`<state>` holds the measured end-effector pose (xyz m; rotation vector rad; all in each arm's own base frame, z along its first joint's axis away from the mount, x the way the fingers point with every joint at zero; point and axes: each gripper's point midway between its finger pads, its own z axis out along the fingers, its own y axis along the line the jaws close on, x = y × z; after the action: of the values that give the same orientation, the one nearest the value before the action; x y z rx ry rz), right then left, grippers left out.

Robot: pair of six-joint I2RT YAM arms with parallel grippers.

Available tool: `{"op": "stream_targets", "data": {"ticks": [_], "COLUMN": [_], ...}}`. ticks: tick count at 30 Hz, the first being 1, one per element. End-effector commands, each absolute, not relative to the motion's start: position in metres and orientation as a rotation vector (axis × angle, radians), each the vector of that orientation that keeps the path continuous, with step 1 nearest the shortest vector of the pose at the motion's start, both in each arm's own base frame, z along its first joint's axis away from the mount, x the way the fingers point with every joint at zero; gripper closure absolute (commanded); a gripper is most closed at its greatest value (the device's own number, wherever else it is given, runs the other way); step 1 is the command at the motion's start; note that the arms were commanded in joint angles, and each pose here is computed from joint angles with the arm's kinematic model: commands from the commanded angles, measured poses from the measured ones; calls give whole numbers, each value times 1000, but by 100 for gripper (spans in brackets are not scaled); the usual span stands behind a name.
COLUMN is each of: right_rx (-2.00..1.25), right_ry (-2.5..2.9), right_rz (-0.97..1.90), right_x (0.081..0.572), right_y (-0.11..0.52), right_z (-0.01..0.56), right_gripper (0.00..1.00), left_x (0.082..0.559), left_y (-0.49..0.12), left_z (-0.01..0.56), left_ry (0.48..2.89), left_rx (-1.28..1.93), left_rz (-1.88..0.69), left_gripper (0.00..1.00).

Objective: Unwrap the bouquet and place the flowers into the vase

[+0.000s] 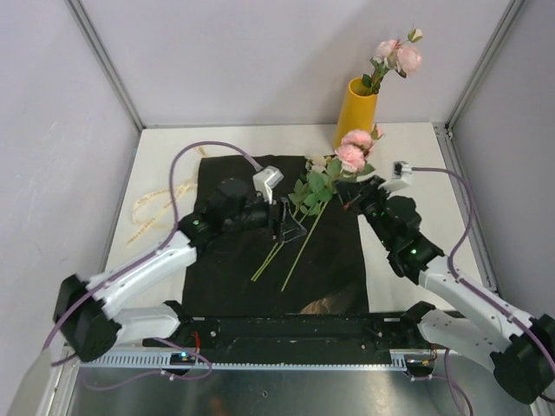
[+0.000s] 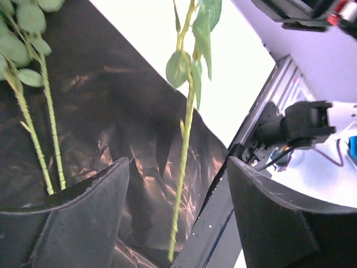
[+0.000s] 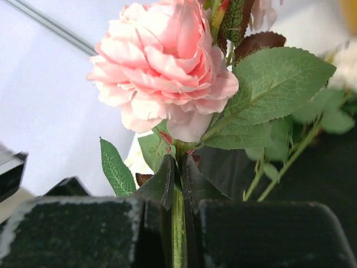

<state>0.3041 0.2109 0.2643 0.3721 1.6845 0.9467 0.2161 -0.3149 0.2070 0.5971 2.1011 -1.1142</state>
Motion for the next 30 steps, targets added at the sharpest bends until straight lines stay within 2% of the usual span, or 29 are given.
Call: {"op": "stream_targets", "data": {"ticks": [1, 4, 6, 11, 18, 23, 30], "right_rx": [262, 206, 164, 78, -32, -70, -28], "right_ry": [1395, 1290, 1237, 1092, 825, 657, 587], "right_rz": [859, 802, 756, 634, 406, 241, 147], "right_x": [305, 303, 303, 304, 311, 328, 371], "right_y": [177, 161, 154, 140, 126, 118, 97], "right_z": [342, 379, 401, 468, 551, 598, 628], "right_gripper": [100, 100, 100, 100, 100, 100, 100], "left_x": [209, 209, 212, 214, 224, 231, 228], "left_y": [-281, -251, -229, -176, -135, -125, -119], "left_z": [252, 272, 281, 286, 235, 230, 237], "left_ry": [1948, 1885, 1853, 1798, 1866, 1894, 1863], "left_rx": [616, 593, 563, 523, 489, 446, 415], "left_rz": [-988, -847, -734, -476, -208, -131, -135], "left_gripper": [19, 4, 1, 0, 0, 0, 0]}}
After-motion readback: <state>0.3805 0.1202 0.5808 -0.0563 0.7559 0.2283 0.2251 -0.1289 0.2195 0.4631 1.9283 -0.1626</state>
